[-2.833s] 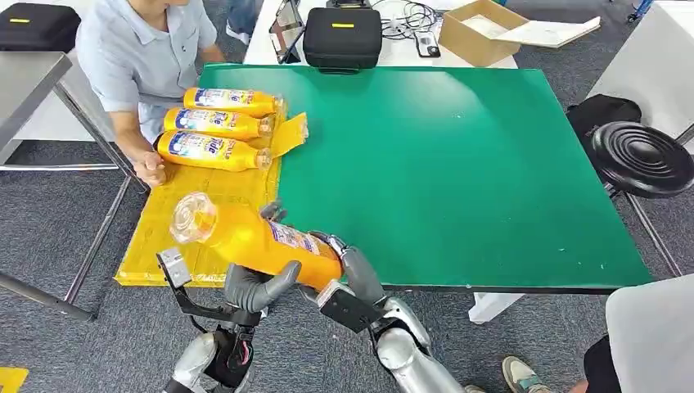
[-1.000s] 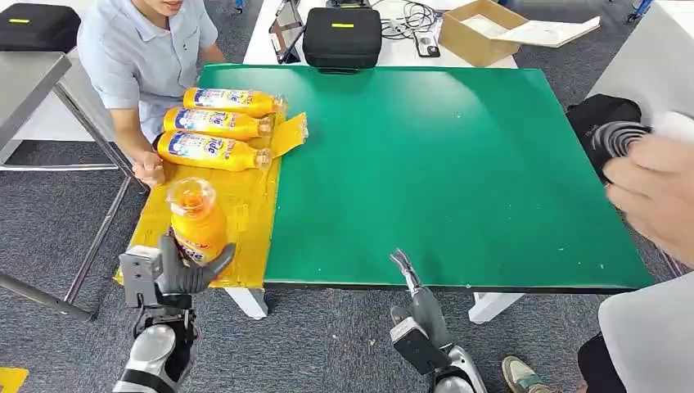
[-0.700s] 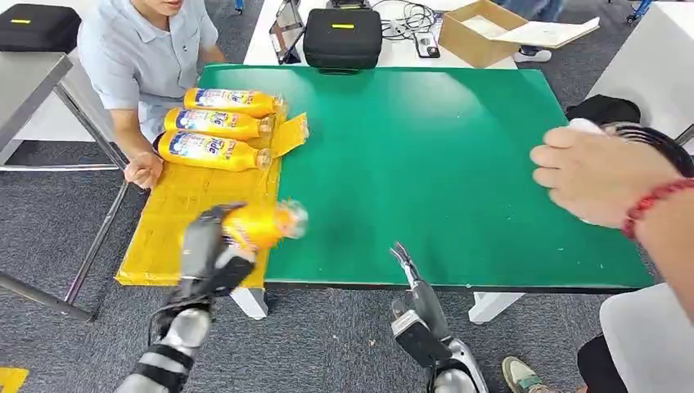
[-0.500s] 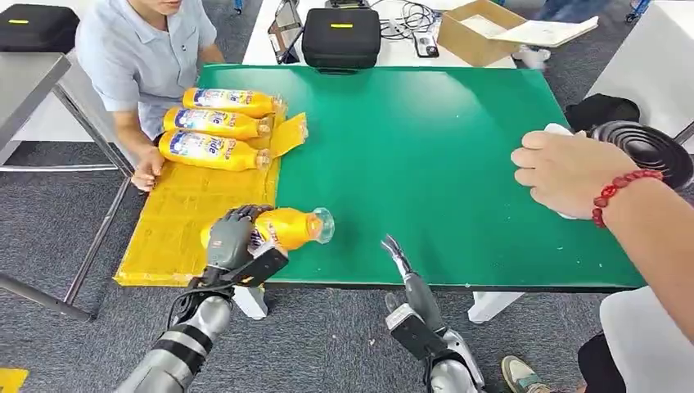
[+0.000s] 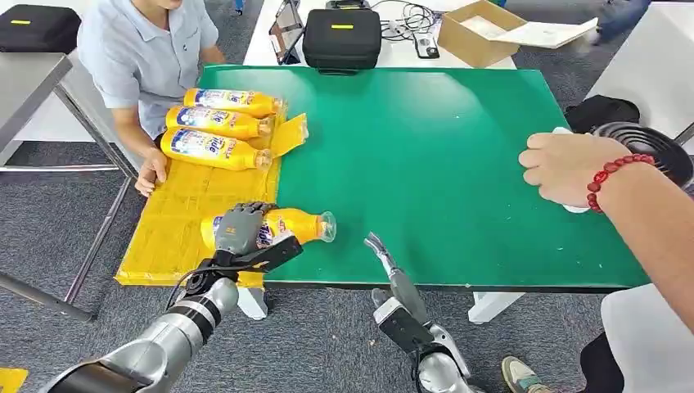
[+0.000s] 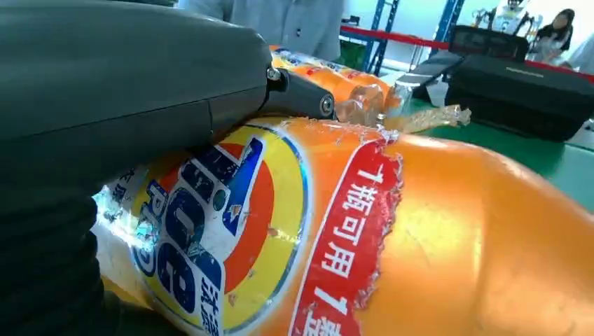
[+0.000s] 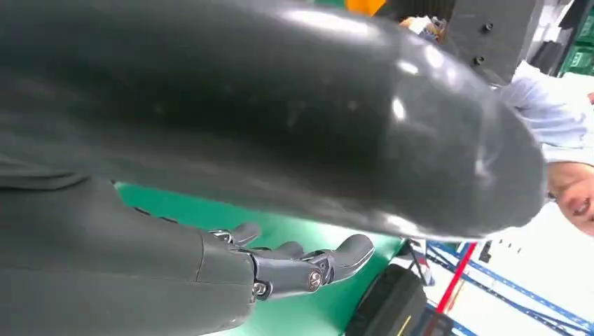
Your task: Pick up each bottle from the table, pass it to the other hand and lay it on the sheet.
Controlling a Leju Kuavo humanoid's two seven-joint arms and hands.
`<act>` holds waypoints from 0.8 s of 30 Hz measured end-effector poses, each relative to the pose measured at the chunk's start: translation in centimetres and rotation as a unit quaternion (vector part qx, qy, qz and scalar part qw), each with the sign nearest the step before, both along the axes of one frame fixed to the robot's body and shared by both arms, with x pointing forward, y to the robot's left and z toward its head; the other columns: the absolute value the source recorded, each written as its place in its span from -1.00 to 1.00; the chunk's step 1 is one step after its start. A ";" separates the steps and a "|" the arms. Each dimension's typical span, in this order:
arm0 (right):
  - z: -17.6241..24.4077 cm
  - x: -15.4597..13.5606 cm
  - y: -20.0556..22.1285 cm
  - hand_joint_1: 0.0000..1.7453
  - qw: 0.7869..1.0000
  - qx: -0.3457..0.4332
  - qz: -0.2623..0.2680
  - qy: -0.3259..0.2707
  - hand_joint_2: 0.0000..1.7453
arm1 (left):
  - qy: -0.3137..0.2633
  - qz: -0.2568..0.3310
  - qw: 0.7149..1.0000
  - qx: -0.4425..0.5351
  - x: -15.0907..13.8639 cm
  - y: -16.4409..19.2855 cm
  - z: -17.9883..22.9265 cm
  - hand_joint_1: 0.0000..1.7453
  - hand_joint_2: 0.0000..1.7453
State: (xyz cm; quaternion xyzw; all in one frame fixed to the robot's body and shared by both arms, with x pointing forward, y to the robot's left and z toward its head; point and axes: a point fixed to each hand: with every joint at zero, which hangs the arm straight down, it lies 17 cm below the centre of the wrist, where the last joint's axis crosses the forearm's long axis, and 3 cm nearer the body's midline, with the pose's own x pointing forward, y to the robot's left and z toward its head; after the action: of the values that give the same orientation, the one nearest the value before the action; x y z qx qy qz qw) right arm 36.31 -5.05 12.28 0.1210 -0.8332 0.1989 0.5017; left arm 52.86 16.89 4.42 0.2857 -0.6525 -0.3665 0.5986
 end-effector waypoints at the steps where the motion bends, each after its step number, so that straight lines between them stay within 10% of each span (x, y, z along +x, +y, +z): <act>1: -0.1 0.0 0.0 -1.00 1.000 0.001 -0.001 0.002 -1.00 | 0.009 -0.005 1.000 0.001 0.2 -0.2 -0.1 -0.98 1.00; 12: -1.2 0.8 -0.4 -1.00 1.000 -0.008 -0.009 0.013 -1.00 | 0.144 -0.045 0.989 0.006 0.1 -2.0 -3.4 -1.00 1.00; 24: -2.0 1.2 -1.0 -1.00 0.999 -0.014 -0.024 0.021 -1.00 | 0.118 -0.067 0.991 0.018 0.4 -3.4 -2.3 -1.00 1.00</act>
State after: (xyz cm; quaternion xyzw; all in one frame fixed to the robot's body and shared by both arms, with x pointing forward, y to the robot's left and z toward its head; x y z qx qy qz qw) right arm 37.52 -6.04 10.25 0.0980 -0.8222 0.1954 0.5255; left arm 53.21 13.49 2.15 0.2066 -0.5880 -0.4491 0.6403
